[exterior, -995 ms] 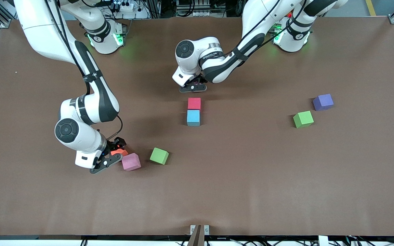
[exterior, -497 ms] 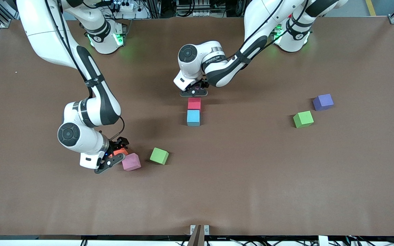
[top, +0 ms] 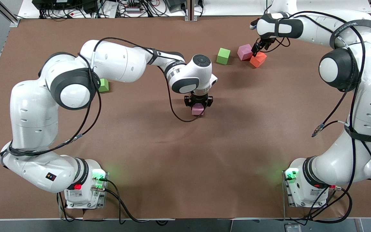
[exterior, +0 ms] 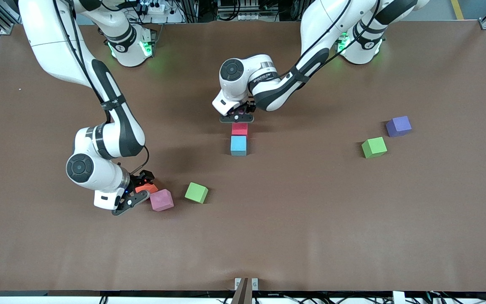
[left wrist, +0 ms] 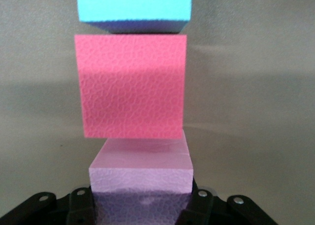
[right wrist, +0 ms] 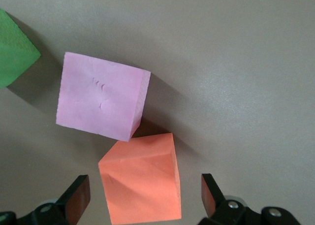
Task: Arrange blocks into number 1
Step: 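Place the pink cube beside the red cube while the right gripper grasps orange, then place the orange cube beside the cyan cube while the left gripper reaches green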
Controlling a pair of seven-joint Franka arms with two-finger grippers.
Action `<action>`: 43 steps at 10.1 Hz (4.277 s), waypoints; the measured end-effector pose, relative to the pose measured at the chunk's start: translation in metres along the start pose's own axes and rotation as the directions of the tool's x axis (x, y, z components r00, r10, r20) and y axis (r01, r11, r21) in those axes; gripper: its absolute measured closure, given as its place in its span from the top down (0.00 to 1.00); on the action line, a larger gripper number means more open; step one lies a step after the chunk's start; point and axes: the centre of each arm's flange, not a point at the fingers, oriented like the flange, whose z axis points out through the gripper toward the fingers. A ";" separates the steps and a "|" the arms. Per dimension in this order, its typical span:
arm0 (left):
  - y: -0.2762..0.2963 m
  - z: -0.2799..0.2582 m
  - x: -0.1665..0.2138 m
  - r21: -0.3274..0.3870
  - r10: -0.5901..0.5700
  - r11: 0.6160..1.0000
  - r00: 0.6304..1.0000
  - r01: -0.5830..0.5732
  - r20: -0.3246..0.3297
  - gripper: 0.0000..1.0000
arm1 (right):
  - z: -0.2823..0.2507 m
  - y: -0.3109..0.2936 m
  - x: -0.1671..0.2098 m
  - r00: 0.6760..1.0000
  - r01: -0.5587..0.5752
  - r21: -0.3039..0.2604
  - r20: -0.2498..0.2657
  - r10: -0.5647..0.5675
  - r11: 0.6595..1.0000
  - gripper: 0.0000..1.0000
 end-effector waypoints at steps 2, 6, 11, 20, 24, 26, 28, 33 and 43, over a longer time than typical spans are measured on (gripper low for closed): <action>-0.003 0.004 0.009 0.003 -0.010 1.000 1.000 0.010 -0.001 0.60 | 0.005 -0.002 -0.001 1.000 -0.009 0.015 0.003 0.009 1.000 1.00; -0.005 0.006 0.013 0.005 -0.012 1.000 1.000 0.012 -0.001 0.60 | 0.020 -0.007 -0.002 1.000 -0.017 0.029 -0.003 0.017 0.999 1.00; -0.006 0.006 0.015 0.007 -0.010 1.000 1.000 0.010 -0.002 0.60 | 0.027 0.002 -0.007 0.999 -0.031 0.015 -0.008 0.032 0.999 0.91; -0.006 0.001 0.019 0.015 0.008 1.000 1.000 -0.008 -0.009 1.00 | 0.017 0.015 -0.009 0.998 -0.050 0.000 -0.025 0.050 0.999 0.64; -0.008 -0.058 0.015 0.063 -0.006 0.998 0.998 0.010 -0.062 1.00 | -0.025 0.037 -0.017 0.994 -0.085 -0.026 -0.076 0.083 0.996 0.64; -0.015 -0.094 0.017 0.081 -0.021 0.996 0.995 0.030 -0.102 1.00 | -0.046 0.042 -0.021 0.986 -0.130 -0.026 -0.104 0.126 0.991 0.63; -0.035 -0.127 0.030 0.111 -0.062 0.991 0.989 0.078 -0.134 1.00 | -0.078 0.026 -0.019 0.963 -0.236 -0.013 -0.141 0.232 0.972 0.63; -0.190 -0.183 0.164 0.097 -0.227 0.965 0.961 0.244 -0.160 1.00 | -0.111 -0.072 0.015 0.882 -0.423 0.087 -0.188 0.432 0.902 0.63; -0.501 -0.135 0.223 0.013 -0.233 0.972 0.973 0.233 -0.002 1.00 | -0.082 -0.245 0.104 0.815 -0.528 0.119 -0.207 0.541 0.841 0.63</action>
